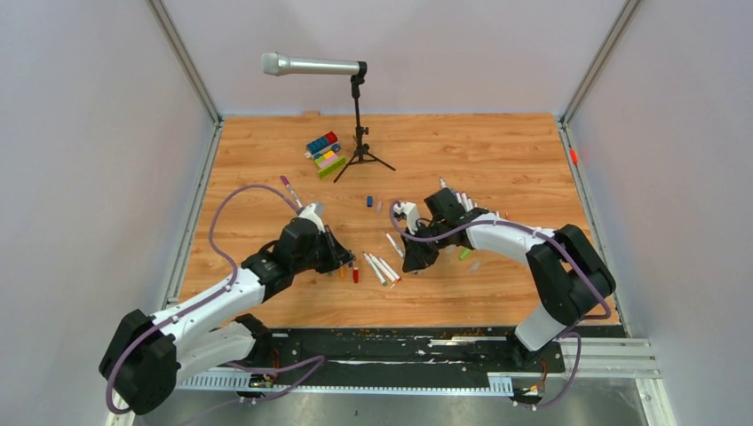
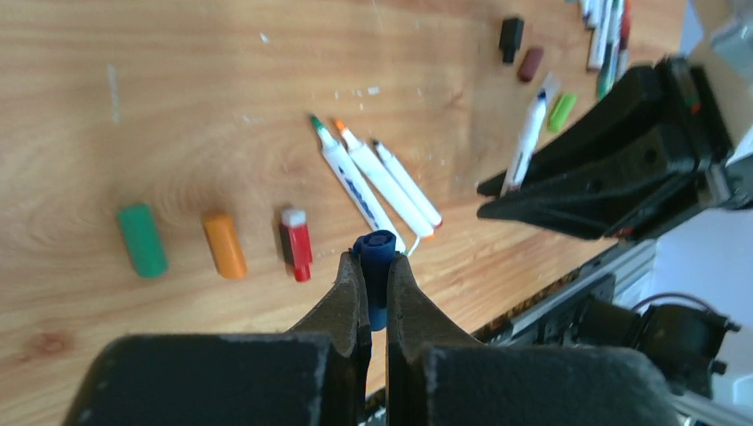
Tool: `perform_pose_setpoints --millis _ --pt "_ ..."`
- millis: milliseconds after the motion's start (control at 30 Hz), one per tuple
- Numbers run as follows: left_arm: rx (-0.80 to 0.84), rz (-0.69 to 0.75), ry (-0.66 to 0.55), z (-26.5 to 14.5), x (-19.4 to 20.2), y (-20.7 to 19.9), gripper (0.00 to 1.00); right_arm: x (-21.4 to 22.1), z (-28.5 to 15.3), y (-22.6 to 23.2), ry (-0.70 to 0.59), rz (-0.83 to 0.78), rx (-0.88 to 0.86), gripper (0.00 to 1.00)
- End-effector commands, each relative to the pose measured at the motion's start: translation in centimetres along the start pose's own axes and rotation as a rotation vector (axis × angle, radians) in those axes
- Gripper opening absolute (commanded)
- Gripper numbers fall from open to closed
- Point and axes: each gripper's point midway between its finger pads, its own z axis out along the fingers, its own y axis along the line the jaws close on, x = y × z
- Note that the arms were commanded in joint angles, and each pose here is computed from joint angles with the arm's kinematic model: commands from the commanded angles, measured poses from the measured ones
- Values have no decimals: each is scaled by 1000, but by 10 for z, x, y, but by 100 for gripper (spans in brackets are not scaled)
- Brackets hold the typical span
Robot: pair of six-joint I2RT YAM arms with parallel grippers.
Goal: Open the pen caps
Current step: Place the pen at the center of the board.
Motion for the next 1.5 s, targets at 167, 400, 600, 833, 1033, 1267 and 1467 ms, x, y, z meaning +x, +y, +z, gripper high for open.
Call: perform_pose_setpoints --millis 167,400,600,833,1033,1267,1467 --pt "-90 76 70 7 35 -8 0 -8 6 -5 23 12 30 11" --pt "-120 72 70 20 48 -9 1 -4 10 -6 43 23 33 13" --pt "-140 94 76 33 48 -14 1 -1 13 -6 59 37 32 13" --pt "-172 94 83 40 50 -11 3 1 15 -7 73 47 34 16" --pt "-196 87 95 46 53 -7 5 2 17 -8 83 51 34 16" --pt "-230 98 91 53 50 -5 7 4 18 -8 94 54 32 17" --pt "-271 98 100 55 53 4 9 5 19 -9 101 58 34 19"
